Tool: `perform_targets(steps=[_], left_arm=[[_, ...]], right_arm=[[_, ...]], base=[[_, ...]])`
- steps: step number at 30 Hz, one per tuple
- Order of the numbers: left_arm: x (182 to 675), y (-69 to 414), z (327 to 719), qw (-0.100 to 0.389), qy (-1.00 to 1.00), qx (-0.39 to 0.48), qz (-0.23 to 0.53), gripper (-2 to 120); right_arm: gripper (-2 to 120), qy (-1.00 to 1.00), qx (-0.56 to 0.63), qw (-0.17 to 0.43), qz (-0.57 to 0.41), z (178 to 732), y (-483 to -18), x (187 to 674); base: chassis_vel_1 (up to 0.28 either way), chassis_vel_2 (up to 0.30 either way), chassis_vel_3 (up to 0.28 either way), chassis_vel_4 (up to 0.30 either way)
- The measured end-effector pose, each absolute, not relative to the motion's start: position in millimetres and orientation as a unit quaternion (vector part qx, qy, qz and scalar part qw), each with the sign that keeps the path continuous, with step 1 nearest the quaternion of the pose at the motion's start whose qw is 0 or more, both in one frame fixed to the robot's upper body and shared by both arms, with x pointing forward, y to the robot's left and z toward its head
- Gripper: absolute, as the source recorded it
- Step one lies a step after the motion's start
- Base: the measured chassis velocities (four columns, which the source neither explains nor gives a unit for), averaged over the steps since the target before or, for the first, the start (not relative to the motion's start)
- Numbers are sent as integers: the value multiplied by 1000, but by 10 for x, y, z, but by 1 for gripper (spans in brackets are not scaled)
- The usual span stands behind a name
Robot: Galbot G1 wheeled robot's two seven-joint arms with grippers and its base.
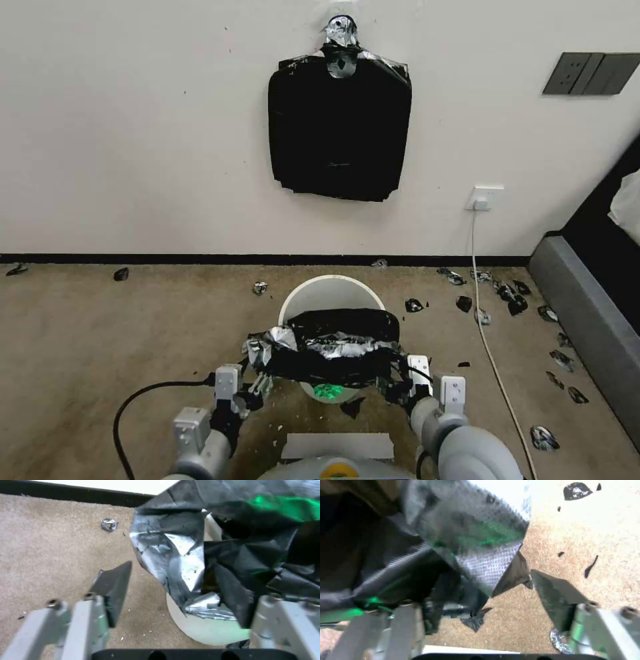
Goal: Place a trash bag onto the trash bin.
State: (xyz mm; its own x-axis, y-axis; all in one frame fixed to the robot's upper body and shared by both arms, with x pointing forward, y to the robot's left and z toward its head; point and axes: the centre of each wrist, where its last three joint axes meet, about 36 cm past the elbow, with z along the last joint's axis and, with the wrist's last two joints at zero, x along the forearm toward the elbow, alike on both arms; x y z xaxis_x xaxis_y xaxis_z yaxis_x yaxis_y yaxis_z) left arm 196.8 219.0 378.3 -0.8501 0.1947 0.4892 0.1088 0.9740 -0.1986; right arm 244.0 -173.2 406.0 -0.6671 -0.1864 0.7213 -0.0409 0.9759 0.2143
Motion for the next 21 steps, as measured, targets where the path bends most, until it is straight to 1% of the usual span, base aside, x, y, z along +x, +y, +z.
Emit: perform_targets(steps=[1,2,3,5,6,7,8,9,15,19,21], left_arm=[[1954,2206,3814,261,-958,-82,82,74],[1938,2219,3840,260,-959,-84,82,76],[1938,2219,3840,260,-959,-84,82,76],[1896,2264,3899,257,-960,-84,74,88],[1880,2282,3930,256,-960,-85,73,91],[1880,2282,3930,256,-960,-85,73,91],[1855,2307,3962,256,-960,-86,72,96],[1835,2336,3988,255,-960,-87,69,99],[1790,2436,4070,245,-964,-83,57,100],[1723,2568,4179,218,-972,-83,36,100],[1682,2598,4200,213,-973,-85,33,100]], right_arm=[[75,-909,64,402,-91,4093,-1740,2419],[78,-909,64,402,-91,4116,-1750,2403],[78,-909,64,402,-91,4116,-1750,2403],[88,-910,65,400,-92,4177,-1779,2368],[93,-910,66,399,-92,4204,-1796,2352],[93,-910,66,399,-92,4204,-1796,2352],[97,-910,68,399,-93,4230,-1816,2335],[99,-910,70,398,-93,4254,-1834,2319],[100,-910,75,397,-91,4362,-1893,2247],[100,-915,82,392,-55,4517,-2045,2151],[100,-917,89,386,-49,4562,-2089,2126]], base=[[0,0,0,0],[0,0,0,0],[0,0,0,0],[0,0,0,0],[0,0,0,0],[0,0,0,0],[0,0,0,0],[0,0,0,0],[0,0,0,0],[0,0,0,0],[0,0,0,0]])
